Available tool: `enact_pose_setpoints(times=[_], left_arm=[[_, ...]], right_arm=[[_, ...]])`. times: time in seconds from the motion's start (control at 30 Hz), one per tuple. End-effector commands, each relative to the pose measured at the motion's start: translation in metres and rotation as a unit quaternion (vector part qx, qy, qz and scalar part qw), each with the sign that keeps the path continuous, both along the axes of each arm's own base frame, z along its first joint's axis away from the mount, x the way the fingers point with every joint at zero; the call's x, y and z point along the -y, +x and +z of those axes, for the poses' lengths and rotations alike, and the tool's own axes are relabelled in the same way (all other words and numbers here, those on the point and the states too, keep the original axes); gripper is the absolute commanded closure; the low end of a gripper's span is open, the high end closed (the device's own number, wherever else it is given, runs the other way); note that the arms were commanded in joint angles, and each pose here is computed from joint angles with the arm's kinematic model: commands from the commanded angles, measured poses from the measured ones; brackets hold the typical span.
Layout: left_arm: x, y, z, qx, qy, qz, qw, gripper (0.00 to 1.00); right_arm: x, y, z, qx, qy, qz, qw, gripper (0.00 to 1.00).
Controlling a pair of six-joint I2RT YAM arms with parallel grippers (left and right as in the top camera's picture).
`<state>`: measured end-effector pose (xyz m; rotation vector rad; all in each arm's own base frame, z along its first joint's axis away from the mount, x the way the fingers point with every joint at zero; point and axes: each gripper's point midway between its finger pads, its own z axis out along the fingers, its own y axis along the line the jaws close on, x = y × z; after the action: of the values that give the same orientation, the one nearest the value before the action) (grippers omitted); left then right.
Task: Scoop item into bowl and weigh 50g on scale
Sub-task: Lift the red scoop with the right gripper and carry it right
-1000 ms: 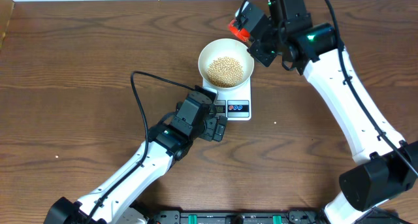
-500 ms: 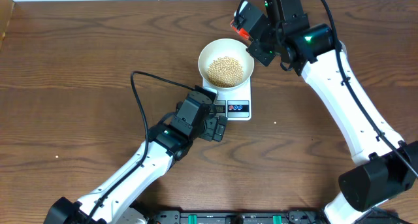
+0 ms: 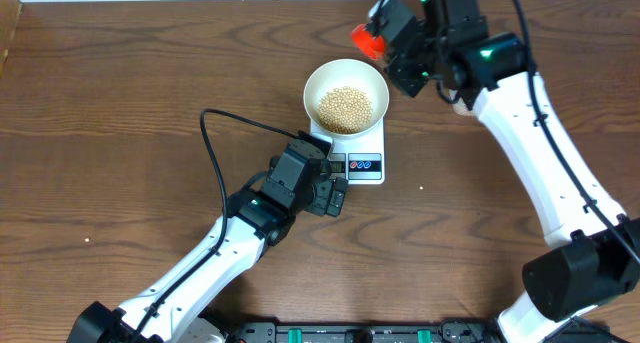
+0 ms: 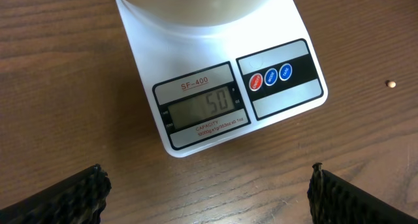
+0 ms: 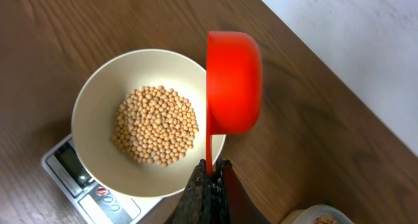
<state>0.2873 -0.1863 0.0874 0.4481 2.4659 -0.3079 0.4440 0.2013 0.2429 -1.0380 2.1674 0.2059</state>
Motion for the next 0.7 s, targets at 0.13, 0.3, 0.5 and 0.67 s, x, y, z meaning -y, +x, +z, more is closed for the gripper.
enact_pose_setpoints(times=[0.13, 0.3, 0.5, 0.67], left_arm=[[-0.001, -0.001, -0.001, -0.001, 0.001, -0.002, 1.0, 0.01], [-0.001, -0.001, -0.001, -0.001, 0.001, -0.002, 1.0, 0.01], [-0.001, -0.001, -0.001, -0.001, 0.001, -0.002, 1.0, 0.01], [-0.001, -0.001, -0.001, -0.001, 0.001, -0.002, 1.0, 0.01]], right_arm=[[0.023, 0.005, 0.034, -0.023, 0.127, -0.013, 0.992, 0.99], [0.057, 0.018, 0.041, -0.035, 0.172, -0.066, 0.982, 0.99], [0.114, 0.036, 0.044, -0.035, 0.197, -0.157, 0.967, 0.99], [0.165, 0.047, 0.039, -0.017, 0.17, -0.242, 0.955, 0.99]])
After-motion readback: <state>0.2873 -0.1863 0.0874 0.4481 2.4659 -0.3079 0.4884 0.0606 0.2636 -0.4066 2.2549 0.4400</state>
